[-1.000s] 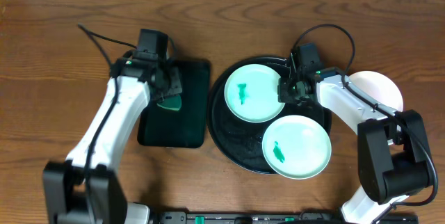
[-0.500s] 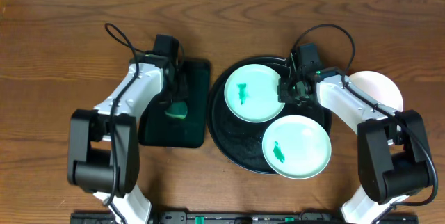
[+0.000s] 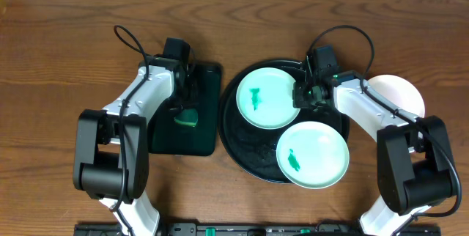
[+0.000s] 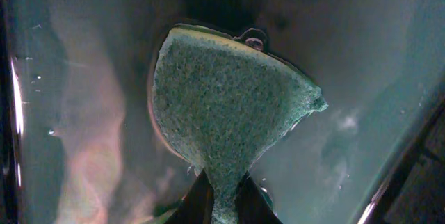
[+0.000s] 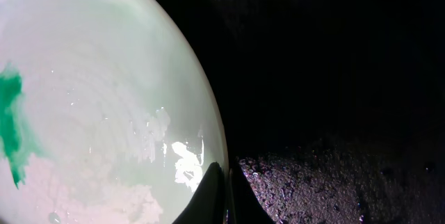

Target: Clean dirty plates on tray and stack at the side

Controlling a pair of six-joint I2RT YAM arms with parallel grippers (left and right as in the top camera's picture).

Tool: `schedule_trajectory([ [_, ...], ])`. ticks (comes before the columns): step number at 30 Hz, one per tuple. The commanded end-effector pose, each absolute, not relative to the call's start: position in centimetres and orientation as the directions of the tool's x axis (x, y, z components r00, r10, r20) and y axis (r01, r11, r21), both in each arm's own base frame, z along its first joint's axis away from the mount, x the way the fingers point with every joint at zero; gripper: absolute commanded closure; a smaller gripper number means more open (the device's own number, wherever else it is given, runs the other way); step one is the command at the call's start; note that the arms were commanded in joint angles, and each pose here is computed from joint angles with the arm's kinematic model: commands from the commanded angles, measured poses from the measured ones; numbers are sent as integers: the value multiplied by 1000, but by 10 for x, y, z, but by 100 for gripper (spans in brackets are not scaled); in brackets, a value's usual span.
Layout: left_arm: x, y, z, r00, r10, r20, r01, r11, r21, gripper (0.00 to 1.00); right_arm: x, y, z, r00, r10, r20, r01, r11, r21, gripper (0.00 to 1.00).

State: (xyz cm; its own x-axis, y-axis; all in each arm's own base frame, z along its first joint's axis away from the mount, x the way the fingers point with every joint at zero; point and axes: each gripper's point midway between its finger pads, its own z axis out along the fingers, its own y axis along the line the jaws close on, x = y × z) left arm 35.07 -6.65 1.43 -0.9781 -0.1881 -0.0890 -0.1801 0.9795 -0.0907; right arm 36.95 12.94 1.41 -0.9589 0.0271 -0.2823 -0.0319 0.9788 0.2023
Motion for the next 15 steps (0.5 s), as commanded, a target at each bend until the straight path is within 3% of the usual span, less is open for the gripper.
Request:
schedule_trajectory([
  [1, 359, -68, 29, -976, -175, -132, -161, 981, -109, 93, 364, 132, 7, -965, 19, -262, -37, 978, 206, 98],
  [9, 366, -59, 70, -950, -180, -254, -162, 983, -88, 93, 364, 132, 7, -965, 18, -262, -37, 978, 206, 91],
  [15, 360, -58, 57, -954, -179, -239, -163, 983, -83, 93, 364, 132, 7, -965, 14, -263, -41, 978, 204, 91],
])
